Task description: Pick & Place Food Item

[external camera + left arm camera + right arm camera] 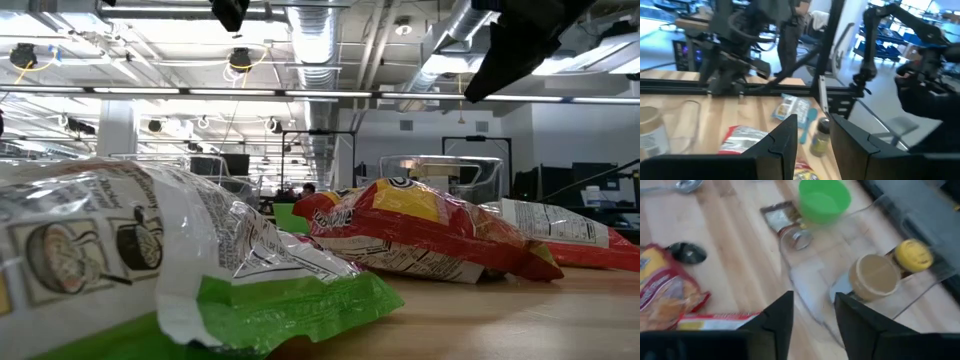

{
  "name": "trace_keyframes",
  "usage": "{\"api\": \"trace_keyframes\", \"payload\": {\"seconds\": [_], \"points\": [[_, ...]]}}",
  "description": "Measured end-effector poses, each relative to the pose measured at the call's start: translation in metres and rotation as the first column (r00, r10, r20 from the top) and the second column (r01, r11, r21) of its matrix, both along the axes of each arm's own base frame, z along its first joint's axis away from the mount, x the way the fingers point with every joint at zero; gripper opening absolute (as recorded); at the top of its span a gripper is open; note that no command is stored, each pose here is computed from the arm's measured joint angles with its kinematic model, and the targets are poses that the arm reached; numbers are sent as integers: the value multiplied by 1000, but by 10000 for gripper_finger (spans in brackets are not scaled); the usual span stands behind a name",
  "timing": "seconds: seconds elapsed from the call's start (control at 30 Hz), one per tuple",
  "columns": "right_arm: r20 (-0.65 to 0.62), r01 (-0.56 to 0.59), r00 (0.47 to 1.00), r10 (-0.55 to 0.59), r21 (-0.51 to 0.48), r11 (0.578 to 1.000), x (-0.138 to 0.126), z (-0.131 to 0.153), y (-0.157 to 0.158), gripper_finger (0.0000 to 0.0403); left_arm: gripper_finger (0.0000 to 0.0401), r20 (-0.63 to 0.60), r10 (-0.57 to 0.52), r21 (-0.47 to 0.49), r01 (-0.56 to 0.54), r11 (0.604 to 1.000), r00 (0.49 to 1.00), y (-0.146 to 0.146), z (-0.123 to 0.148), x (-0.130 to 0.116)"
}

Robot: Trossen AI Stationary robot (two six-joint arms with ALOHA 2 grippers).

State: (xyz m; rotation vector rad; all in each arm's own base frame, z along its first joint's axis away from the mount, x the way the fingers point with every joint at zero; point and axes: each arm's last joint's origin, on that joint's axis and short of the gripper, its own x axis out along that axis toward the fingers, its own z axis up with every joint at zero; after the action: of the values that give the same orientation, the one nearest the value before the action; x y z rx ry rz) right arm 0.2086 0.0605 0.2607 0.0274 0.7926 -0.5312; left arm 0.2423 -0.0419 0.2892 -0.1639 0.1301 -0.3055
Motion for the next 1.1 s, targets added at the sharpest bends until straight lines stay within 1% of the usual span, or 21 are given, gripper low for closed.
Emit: {"api": "trace_keyframes", "payload": {"seconds": [0.17,0.23,0.37,0.43,0.73,0.93,1.0,1.1], "points": [[-81,-52,995,65,151,987,-2,-4,-1,109,108,-15,-27,4,27,1000,1000,-6,-2,-1],[-113,-29,992,51,188,982,-5,-6,-1,107,108,-26,-29,6,29,1000,999,-7,-3,-2],[-207,74,978,-27,223,972,-17,-11,-1,109,108,-32,-30,7,30,1000,999,-7,-3,-2],[-232,118,971,-63,228,966,-22,-12,1,109,108,-33,-29,7,30,1000,999,-7,-3,-2],[-203,180,972,-121,305,935,-31,-13,20,108,108,-32,-30,8,30,1000,999,-7,-3,-2],[-244,171,964,-103,278,945,-29,-22,30,116,108,-33,-29,8,30,1000,999,-7,-3,-2],[-267,172,959,-100,263,949,-27,-27,33,129,108,-32,-29,8,29,1000,999,-7,-3,-2],[-302,181,947,-104,238,954,-23,-34,35,160,108,-32,-29,8,29,1000,999,-7,-3,-2]]}}
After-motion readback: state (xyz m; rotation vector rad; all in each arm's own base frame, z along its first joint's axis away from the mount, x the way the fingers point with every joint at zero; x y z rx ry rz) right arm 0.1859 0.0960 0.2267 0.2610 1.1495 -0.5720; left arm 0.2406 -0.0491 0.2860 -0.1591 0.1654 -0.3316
